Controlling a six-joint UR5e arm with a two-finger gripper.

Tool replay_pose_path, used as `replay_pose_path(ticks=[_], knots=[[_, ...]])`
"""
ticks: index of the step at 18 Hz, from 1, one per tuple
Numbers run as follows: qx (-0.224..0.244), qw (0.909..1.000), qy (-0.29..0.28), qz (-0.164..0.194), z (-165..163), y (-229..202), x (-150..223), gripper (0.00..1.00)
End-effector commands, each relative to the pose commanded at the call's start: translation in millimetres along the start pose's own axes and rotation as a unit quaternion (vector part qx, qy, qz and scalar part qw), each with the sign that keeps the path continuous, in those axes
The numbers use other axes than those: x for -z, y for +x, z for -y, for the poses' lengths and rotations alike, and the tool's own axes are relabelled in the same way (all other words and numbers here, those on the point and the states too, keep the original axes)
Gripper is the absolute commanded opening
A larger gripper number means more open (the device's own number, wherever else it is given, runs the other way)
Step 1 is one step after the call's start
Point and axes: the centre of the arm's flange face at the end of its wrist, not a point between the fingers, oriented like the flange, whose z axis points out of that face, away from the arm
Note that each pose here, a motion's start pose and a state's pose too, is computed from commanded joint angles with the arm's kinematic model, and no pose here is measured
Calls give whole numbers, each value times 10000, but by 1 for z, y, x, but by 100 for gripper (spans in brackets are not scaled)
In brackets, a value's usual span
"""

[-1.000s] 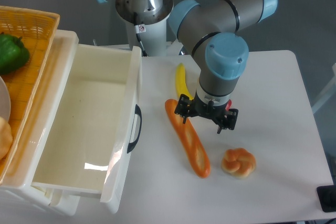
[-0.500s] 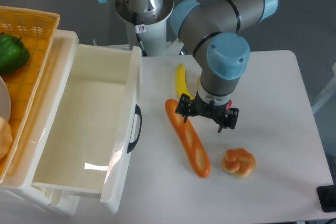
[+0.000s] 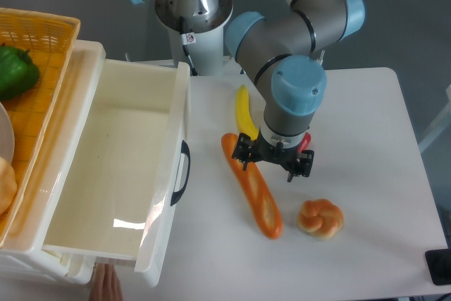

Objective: Pick up the long bread
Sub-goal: 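Hover the open gripper above the long orange bread, then lower the gripper onto the middle of the long orange bread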

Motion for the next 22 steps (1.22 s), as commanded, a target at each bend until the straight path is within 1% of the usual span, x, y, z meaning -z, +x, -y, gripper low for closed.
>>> replay_pose_path(ticks=[3, 8, 11, 15, 17, 20, 22], knots=[[302, 9995, -21, -25, -1, 2, -14, 100], [402, 9989, -187, -147, -4, 2, -37, 100], [546, 9980, -257, -183, -2, 1, -48, 100], [606, 9974, -331, -223, 1, -3, -65, 100], [638, 9973, -310, -160, 5, -9, -78, 100], [904, 9951, -393, 36, 6, -15, -88, 100], [996, 9940, -450, 72, 8, -11, -96, 100]])
